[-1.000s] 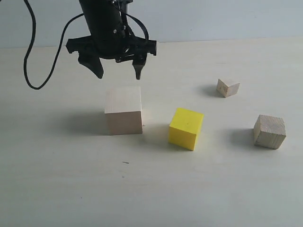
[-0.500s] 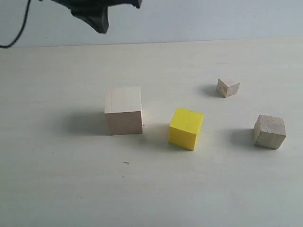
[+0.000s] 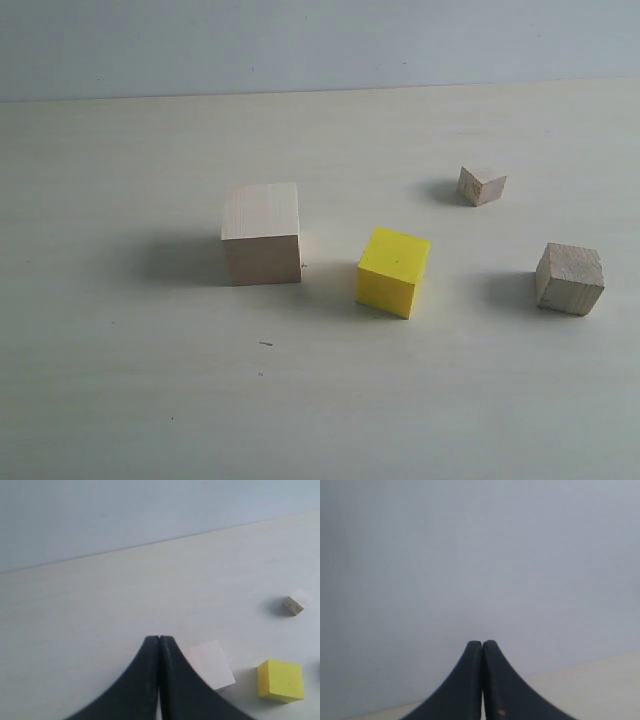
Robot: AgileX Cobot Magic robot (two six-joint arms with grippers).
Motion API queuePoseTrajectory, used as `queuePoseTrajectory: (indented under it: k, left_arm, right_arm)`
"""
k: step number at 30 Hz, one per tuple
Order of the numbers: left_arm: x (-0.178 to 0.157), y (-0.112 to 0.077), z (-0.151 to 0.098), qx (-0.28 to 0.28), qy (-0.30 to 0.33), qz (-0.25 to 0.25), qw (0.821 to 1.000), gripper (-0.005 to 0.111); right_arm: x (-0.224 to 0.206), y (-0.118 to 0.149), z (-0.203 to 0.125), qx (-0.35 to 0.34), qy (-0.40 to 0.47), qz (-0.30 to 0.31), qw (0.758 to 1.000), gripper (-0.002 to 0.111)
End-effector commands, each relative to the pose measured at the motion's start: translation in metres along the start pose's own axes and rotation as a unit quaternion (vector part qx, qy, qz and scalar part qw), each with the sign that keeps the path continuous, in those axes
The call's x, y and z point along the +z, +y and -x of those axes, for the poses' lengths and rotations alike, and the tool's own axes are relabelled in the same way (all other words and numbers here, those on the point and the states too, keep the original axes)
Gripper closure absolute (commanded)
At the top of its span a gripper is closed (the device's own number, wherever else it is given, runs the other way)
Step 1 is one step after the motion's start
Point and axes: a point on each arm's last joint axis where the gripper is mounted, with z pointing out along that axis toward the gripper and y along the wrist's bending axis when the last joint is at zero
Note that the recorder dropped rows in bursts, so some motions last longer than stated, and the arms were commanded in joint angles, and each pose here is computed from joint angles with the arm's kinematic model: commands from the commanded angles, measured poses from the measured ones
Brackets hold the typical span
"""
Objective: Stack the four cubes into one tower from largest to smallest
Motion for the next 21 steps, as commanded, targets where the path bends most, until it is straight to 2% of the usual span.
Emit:
queuePoseTrajectory:
  k: [1,3,4,9,13,18,21]
  left_arm:
    - [-0.026,0.013,-0.015,0.008,-0.026,0.006,1.0,0.106]
    - [-0.037,0.018,-0.021,0.006,-0.036,0.003,0.999,0.106]
    - [-0.043,0.02,-0.025,0.002,-0.042,0.001,0.999,0.106]
    - [-0.069,0.03,-0.042,-0.007,-0.066,-0.004,0.998,0.106]
    - [-0.082,0.037,-0.057,-0.013,-0.078,-0.007,0.997,0.106]
    - [-0.094,0.042,-0.075,-0.018,-0.096,-0.022,0.995,0.106]
    - [-0.098,0.045,-0.088,-0.021,-0.096,-0.028,0.995,0.106]
  right_arm:
    - [-0.002,0.005,0.015,0.002,-0.089,0.032,0.995,0.108]
    - [-0.004,0.008,0.023,0.005,-0.128,0.046,0.991,0.108]
    - [-0.003,0.009,0.026,0.011,-0.119,0.044,0.992,0.108]
    - [0.005,0.017,0.058,0.005,-0.015,0.001,1.0,0.108]
    - [0.017,0.028,0.094,-0.015,0.035,-0.004,0.999,0.108]
    - [0.039,0.052,0.127,-0.064,0.107,0.083,0.989,0.108]
    - [0.055,0.069,0.129,-0.121,0.166,0.16,0.965,0.108]
